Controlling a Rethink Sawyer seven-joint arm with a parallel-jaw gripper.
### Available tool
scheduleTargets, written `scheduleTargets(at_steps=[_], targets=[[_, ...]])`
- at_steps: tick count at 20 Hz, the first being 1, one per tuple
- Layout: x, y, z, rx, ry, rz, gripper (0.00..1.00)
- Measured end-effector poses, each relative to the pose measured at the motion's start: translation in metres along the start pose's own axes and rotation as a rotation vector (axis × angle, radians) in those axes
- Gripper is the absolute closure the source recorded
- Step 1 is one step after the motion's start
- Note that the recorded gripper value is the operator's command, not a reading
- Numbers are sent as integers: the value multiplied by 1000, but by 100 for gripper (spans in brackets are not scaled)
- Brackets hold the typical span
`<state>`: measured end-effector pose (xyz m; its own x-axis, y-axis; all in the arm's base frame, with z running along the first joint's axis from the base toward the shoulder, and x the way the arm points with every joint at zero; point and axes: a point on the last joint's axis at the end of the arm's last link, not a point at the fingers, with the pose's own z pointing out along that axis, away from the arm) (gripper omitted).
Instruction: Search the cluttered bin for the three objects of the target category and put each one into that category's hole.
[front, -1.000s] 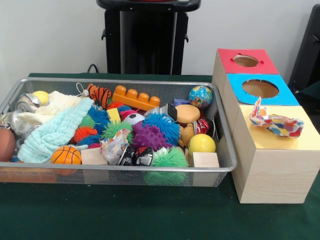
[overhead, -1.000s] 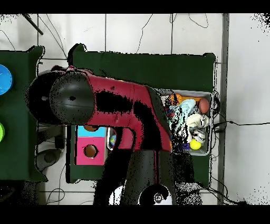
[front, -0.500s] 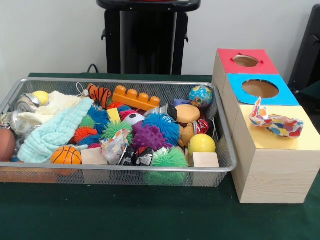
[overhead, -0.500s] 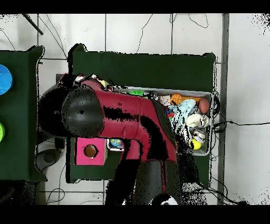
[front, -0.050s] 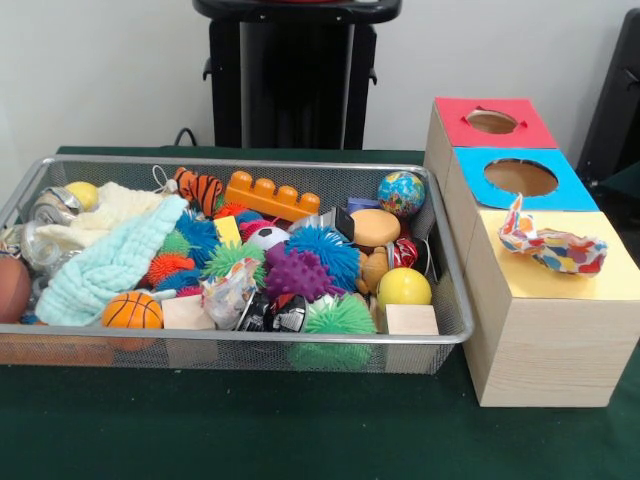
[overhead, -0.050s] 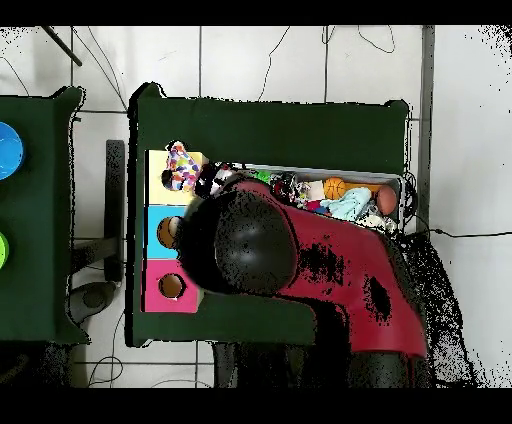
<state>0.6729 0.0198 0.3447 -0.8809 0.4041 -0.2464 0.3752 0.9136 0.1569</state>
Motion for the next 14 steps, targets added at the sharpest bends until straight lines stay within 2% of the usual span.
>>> scheduleTargets(at_steps=[3,4,6,7,9,11,14], targets=[[-17,-35,1,19,5,-34,0],[-26,-52,2,31,18,-59,0],[-31,-63,1,37,28,-76,0],[-40,-81,0,47,59,-109,0],[-45,-90,-1,51,80,-127,0],[-54,-106,-5,59,126,-160,0],[-60,-113,-10,63,156,-177,0]])
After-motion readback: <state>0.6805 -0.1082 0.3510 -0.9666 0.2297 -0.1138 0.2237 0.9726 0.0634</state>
